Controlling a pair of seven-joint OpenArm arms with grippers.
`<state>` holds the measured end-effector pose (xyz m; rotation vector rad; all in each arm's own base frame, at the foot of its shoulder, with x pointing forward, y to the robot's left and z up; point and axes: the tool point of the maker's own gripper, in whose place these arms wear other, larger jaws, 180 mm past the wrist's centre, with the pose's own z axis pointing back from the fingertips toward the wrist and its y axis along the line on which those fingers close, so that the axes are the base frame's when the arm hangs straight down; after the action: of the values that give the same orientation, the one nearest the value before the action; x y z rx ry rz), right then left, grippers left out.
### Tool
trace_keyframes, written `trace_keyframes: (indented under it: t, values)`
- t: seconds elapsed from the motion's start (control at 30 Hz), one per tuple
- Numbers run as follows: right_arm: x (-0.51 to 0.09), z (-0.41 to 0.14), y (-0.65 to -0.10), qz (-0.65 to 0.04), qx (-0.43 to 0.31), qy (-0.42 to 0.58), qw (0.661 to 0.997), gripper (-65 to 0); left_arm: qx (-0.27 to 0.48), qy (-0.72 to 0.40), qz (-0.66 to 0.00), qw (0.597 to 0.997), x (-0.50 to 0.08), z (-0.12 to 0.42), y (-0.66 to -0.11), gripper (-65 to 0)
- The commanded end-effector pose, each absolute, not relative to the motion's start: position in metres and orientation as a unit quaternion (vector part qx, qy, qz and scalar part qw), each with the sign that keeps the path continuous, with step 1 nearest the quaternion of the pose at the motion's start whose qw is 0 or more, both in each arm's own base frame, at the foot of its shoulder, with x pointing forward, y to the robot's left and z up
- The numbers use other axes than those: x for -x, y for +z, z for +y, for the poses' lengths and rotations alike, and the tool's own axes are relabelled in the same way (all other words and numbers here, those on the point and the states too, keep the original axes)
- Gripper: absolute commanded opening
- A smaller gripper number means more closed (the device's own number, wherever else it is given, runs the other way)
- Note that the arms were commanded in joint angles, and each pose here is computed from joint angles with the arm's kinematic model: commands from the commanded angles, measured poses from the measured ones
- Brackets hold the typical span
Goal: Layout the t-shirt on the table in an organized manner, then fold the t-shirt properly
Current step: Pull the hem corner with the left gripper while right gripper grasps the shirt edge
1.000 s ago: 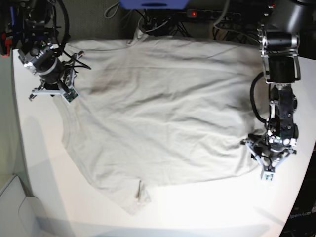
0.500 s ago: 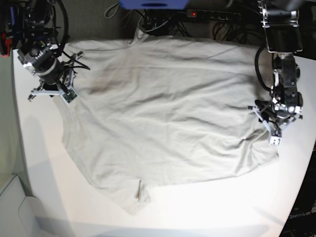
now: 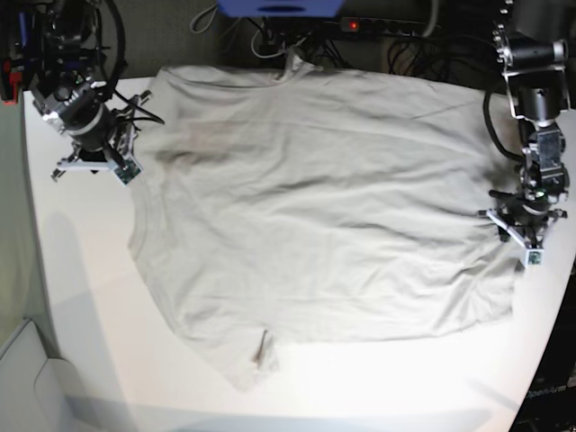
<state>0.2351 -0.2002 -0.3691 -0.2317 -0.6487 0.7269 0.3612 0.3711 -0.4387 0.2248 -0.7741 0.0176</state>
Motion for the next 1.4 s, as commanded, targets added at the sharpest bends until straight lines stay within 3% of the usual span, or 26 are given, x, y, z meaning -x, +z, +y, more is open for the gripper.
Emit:
trace_keyframes:
  t: [0.0, 0.23, 0.47, 1.0, 1.37]
  values:
    - [-0.24, -0.202, -0.362, -0.322, 0.115, 0.353, 0.871, -57.7, -0.142, 0.003, -0.296, 0.945, -0.329, 0.393, -0.457, -46.2]
    - [-0.229, -0.209, -0.399, -0.278, 0.092, 0.34, 0.894, -57.7, -0.174, 0.004, -0.312, 0.934, -0.341, 0.425, -0.427, -46.2]
    - [-0.235, -0.208, -0.401, -0.28, 0.088, 0.336, 0.895, -57.7, -0.173, 0.005, -0.324, 0.93, -0.352, 0.423, -0.418, -46.2]
    - [-0.309, -0.111, -0.361, -0.379, 0.034, 0.383, 0.842, -57.7, -0.176, -0.012, -0.39, 0.904, -0.405, 0.393, -0.341, -46.2]
    - [-0.357, -0.097, -0.406, -0.328, -0.011, 0.371, 0.869, -57.7, -0.181, 0.069, -0.393, 0.899, -0.365, 0.395, -0.302, -46.2]
